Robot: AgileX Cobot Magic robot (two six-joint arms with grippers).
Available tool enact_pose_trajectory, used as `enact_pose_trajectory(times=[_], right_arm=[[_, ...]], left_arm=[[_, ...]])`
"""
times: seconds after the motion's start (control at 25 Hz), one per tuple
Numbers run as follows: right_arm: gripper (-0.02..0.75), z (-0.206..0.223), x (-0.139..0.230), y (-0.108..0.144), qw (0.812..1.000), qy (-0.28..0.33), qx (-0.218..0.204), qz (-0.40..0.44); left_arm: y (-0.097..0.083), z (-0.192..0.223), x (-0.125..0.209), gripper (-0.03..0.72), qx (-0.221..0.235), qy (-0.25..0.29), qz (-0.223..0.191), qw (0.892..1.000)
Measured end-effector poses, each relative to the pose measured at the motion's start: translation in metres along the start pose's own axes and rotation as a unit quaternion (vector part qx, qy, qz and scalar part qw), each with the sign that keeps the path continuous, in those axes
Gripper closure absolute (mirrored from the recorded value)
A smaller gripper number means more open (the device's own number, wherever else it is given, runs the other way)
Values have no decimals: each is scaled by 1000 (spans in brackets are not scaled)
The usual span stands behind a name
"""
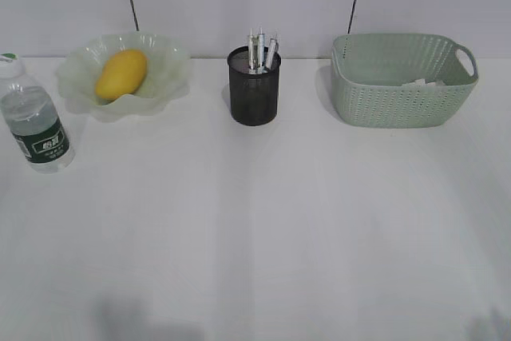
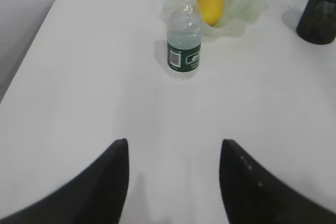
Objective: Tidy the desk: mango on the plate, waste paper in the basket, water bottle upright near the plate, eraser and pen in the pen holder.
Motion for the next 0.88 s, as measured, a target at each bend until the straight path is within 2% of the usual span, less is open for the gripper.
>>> enact_pose_trajectory(times=[0.88], right_arm=[[243, 0, 0, 0, 1000, 0, 6, 3]], left_arm=[[0, 0, 0, 321, -1, -1, -2, 1000]])
Point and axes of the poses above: a point on each arm's last joint axis where the gripper is mounted, z pointing out along that axis toward the gripper, y along the wrist's bending axis when the last joint is at zero, x = y × z, the point moved 1 cm from there along z, pointing out along that axis toward the gripper, and after that the axes turned 8 degrees about -z, right-handed, at the moved point
